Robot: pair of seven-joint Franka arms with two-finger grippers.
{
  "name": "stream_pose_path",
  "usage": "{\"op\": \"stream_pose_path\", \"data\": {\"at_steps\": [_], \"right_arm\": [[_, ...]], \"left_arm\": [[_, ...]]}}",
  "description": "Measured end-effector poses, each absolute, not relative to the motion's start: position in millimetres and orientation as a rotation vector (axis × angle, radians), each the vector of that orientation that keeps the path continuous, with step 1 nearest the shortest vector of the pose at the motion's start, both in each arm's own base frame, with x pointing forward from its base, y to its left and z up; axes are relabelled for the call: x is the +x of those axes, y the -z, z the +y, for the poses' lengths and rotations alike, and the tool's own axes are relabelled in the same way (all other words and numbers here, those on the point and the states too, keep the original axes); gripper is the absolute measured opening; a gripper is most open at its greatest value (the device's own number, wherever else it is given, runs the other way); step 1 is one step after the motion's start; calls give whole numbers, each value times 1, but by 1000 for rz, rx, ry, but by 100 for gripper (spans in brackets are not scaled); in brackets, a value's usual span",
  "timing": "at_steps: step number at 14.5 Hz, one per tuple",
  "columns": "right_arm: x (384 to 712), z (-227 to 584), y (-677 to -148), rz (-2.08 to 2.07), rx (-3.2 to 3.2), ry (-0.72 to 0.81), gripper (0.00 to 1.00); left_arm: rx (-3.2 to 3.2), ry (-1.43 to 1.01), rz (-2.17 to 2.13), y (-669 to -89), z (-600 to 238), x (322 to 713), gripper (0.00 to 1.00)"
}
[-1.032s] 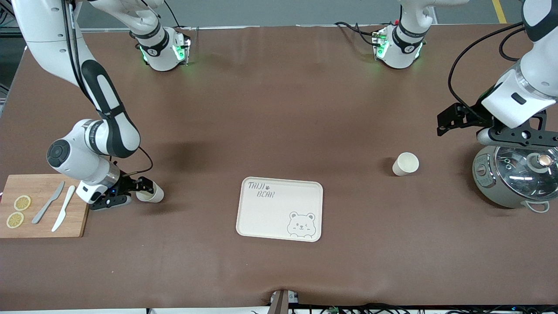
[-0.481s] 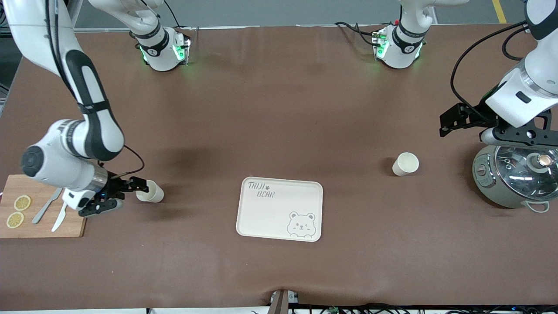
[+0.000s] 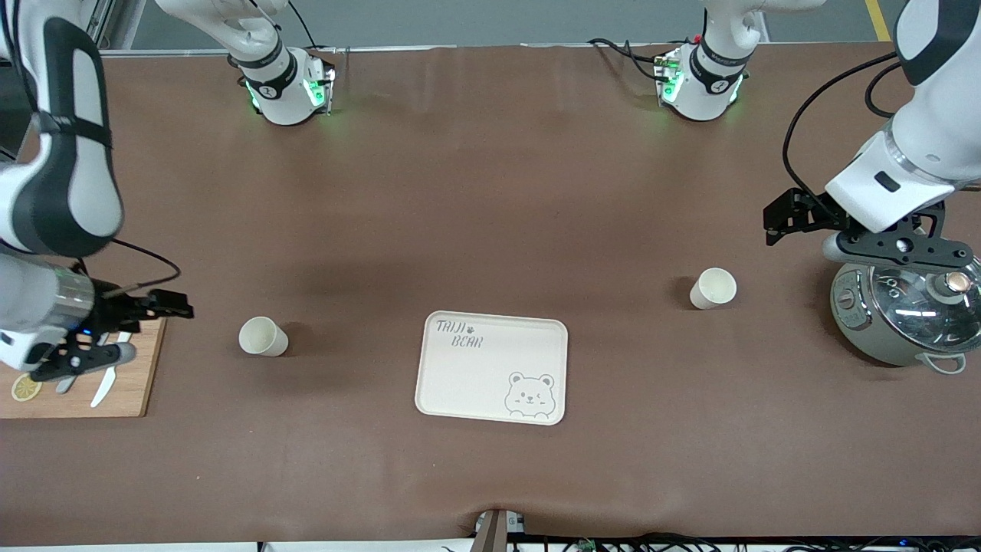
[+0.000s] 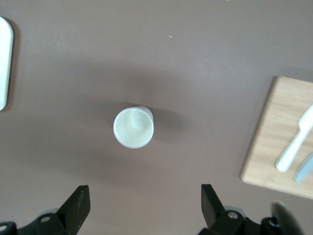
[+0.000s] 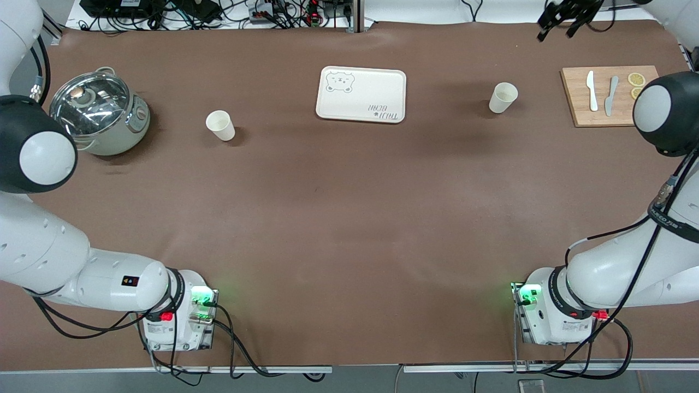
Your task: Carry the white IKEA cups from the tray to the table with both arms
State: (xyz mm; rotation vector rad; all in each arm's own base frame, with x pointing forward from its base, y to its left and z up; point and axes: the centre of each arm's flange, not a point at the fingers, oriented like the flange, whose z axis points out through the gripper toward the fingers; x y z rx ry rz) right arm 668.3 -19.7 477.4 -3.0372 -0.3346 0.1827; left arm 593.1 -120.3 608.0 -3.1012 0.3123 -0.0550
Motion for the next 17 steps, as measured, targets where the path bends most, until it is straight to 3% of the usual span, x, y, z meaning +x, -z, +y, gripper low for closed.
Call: {"op": "stream_pose_path", "data": {"at_steps": [6,17], "right_arm": [[629,-47,-574,-108,-3084,-117,100],[636,-47,-561,-25,-3092,-108,100]], "left_arm": [[-3094,60,334,-609,-118,594,100],[-3091,66,397,-611,-121,594,100]]}}
